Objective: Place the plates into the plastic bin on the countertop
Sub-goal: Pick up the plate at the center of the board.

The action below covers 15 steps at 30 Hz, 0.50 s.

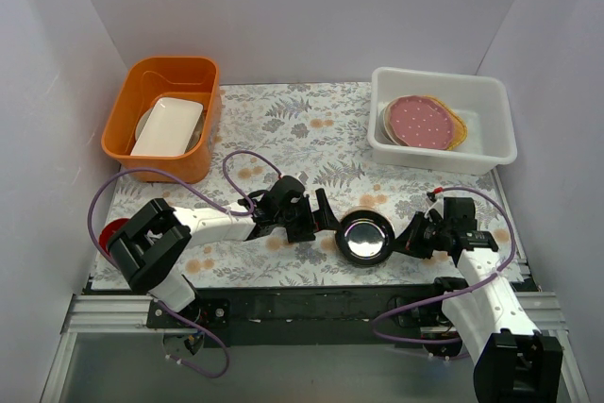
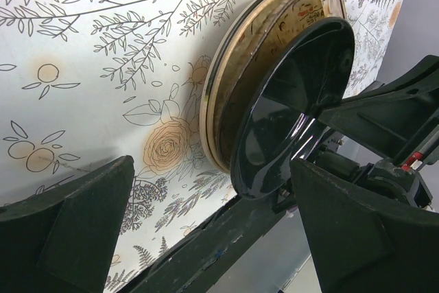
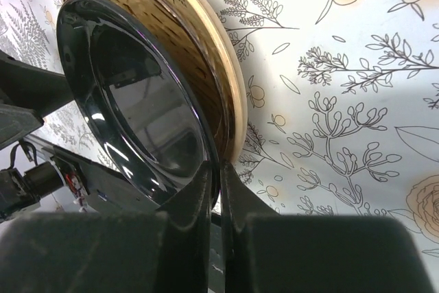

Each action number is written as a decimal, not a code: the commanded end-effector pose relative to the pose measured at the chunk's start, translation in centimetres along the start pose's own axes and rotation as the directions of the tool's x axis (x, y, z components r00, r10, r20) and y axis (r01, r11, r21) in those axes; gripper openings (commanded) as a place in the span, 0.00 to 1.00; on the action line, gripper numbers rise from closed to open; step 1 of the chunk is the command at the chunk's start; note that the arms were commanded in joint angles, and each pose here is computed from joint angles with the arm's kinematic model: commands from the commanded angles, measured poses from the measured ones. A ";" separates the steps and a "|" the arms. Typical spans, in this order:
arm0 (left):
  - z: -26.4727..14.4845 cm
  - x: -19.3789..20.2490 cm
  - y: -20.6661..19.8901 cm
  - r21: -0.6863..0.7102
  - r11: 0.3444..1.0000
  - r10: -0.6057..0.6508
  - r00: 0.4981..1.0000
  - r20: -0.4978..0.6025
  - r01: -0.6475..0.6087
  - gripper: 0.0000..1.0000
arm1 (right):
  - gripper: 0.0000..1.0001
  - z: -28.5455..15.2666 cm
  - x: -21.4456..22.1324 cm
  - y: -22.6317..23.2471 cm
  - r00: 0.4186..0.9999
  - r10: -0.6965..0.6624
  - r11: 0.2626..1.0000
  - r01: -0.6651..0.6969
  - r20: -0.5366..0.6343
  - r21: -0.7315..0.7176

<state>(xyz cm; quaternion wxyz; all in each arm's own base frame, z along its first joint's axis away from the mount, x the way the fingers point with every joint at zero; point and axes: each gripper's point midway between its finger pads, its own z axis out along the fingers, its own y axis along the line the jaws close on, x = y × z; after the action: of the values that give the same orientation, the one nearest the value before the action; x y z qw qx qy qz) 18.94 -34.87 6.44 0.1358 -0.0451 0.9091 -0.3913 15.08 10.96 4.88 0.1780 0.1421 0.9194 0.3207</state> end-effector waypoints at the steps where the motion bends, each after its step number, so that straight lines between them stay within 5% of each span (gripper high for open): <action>1: -0.7 -0.5 -2.0 0.055 0.998 0.030 0.999 0.019 -0.031 0.97 | 0.08 -0.1 -0.5 0.2 1.000 -0.014 1.000 0.014 0.020 0.003; 15: -1.7 -1.0 -2.4 0.063 0.997 0.041 0.998 0.057 -0.045 0.98 | 0.01 -1.5 -2.7 2.5 0.997 -0.033 0.999 0.035 0.075 -0.032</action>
<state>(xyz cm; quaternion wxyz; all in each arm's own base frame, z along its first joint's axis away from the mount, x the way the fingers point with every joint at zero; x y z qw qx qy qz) 19.01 -34.83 6.89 0.1410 -0.0439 0.9072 -0.3939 15.84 10.79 5.87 0.1910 0.1453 0.9176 0.3170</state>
